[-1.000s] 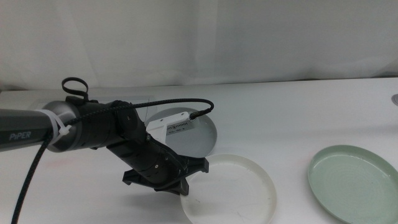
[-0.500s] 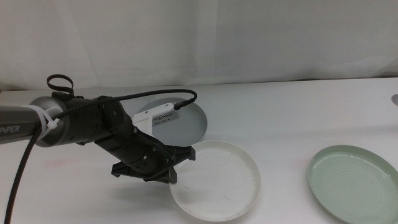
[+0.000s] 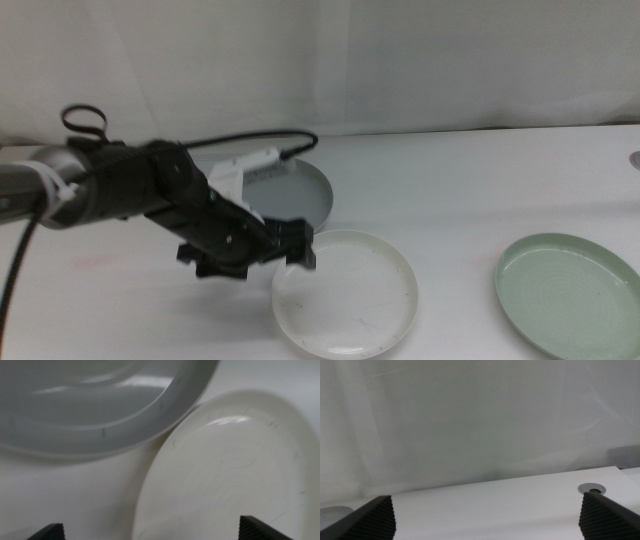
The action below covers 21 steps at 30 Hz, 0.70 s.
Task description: Stack the three bowls on top of each other.
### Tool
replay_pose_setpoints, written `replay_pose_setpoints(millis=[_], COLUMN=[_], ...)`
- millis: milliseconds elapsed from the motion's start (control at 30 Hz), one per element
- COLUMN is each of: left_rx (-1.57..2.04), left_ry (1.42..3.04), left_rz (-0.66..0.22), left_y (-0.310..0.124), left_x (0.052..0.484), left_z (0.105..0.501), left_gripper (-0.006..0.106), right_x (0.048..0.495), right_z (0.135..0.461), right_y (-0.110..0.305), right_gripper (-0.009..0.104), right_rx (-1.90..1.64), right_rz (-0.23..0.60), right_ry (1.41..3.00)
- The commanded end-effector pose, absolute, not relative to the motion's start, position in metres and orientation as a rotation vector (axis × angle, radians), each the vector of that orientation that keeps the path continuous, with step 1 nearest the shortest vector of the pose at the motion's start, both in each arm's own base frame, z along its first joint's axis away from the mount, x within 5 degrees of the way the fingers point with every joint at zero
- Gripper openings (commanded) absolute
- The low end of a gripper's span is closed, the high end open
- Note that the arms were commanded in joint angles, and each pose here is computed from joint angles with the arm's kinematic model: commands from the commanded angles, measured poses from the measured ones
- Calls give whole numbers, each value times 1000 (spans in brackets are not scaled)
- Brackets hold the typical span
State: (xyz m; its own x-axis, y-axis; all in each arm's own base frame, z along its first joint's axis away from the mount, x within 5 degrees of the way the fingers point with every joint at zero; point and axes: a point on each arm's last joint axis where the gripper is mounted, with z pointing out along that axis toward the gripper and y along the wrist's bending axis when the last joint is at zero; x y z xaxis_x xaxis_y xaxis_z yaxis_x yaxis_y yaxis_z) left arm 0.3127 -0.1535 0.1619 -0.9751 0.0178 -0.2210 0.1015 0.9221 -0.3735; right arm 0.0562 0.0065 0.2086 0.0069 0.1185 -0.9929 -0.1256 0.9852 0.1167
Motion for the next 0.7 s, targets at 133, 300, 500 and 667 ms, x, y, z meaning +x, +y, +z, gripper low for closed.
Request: replay_pose_setpoints(millis=[133, 300, 500, 667], left_rx=[190, 288, 240, 168], left_ry=[2705, 2667, 2623, 2556], left_rz=[-564, -352, -3, 69], left_y=[-151, -133, -92, -73], left_x=[317, 304, 264, 238], left_z=[215, 262, 319, 349], left_gripper=[91, 91, 91, 91], right_x=[57, 57, 57, 57], right_z=[196, 197, 197, 197], right_y=[7, 7, 7, 7], right_gripper=[103, 103, 103, 103], right_rx=[-13, -14, -14, -14], right_rz=[184, 186, 186, 186], right_ry=[1569, 1562, 1562, 1562])
